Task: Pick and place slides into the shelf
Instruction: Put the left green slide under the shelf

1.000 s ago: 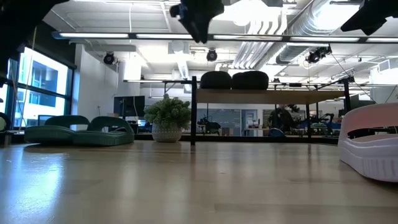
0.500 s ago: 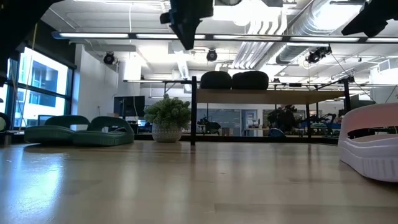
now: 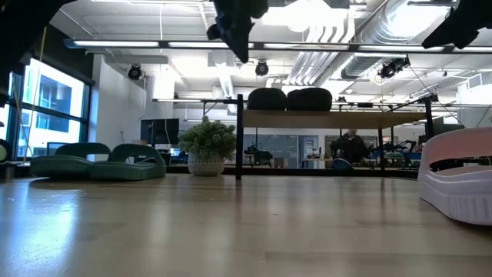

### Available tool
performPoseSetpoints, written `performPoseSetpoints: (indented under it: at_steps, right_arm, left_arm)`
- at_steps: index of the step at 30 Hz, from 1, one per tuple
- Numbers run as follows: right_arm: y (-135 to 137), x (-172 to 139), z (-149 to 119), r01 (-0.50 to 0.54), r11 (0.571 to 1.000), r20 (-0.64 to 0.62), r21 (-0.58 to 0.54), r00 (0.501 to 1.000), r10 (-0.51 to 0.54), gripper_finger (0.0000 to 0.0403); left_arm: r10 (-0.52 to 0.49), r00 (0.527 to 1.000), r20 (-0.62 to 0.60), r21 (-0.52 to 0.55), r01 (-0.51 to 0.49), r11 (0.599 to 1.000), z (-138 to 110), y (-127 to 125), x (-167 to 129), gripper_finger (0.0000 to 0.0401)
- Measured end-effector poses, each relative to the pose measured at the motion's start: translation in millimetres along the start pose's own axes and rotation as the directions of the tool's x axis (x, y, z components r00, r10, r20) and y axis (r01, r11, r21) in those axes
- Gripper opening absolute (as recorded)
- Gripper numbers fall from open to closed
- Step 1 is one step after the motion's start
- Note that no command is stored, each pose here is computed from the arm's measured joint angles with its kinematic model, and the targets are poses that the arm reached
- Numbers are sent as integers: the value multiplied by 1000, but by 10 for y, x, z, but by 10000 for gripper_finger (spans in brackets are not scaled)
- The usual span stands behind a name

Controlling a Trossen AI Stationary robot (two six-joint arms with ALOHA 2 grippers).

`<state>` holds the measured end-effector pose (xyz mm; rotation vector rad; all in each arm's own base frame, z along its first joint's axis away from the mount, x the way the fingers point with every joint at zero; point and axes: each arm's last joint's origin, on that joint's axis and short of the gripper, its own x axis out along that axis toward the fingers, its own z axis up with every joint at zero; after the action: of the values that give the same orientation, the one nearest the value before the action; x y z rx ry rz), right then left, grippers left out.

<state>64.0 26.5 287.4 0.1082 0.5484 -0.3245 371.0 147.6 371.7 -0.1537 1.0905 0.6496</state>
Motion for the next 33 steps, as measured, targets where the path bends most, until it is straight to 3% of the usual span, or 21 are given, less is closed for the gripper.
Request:
performPoseSetpoints:
  at_steps: [6,10,14,17,21,27,29,33]
  right_arm:
    - [-3,-1,-1,4,1000,2,5,1000,-4,24]
    - [-3,0,-1,5,1000,2,5,1000,-5,24]
    - [-3,0,-1,5,1000,2,5,1000,-5,24]
    - [-3,0,-1,5,1000,2,5,1000,-5,24]
    - [-3,0,-1,5,1000,2,5,1000,-5,24]
    - [-3,0,-1,5,1000,2,5,1000,-5,24]
    - [-3,0,-1,5,1000,2,5,1000,-5,24]
    - [-3,0,-1,5,1000,2,5,1000,-5,24]
  left_arm:
    - [-58,998,28,21,57,998,10,14,-67,4]
    - [-214,976,31,63,212,975,26,-41,-73,2]
    - [-389,921,22,196,377,905,13,-237,-134,1]
    - [-465,882,-77,353,460,815,-110,-455,-219,2]
    - [-538,834,-125,460,529,713,-227,-755,-384,1]
    - [-666,742,77,613,492,618,-295,-991,-992,0]
    - [-685,708,172,640,449,624,-318,-970,-1230,1]
    - [-689,619,378,647,355,674,-350,-805,-1685,0]
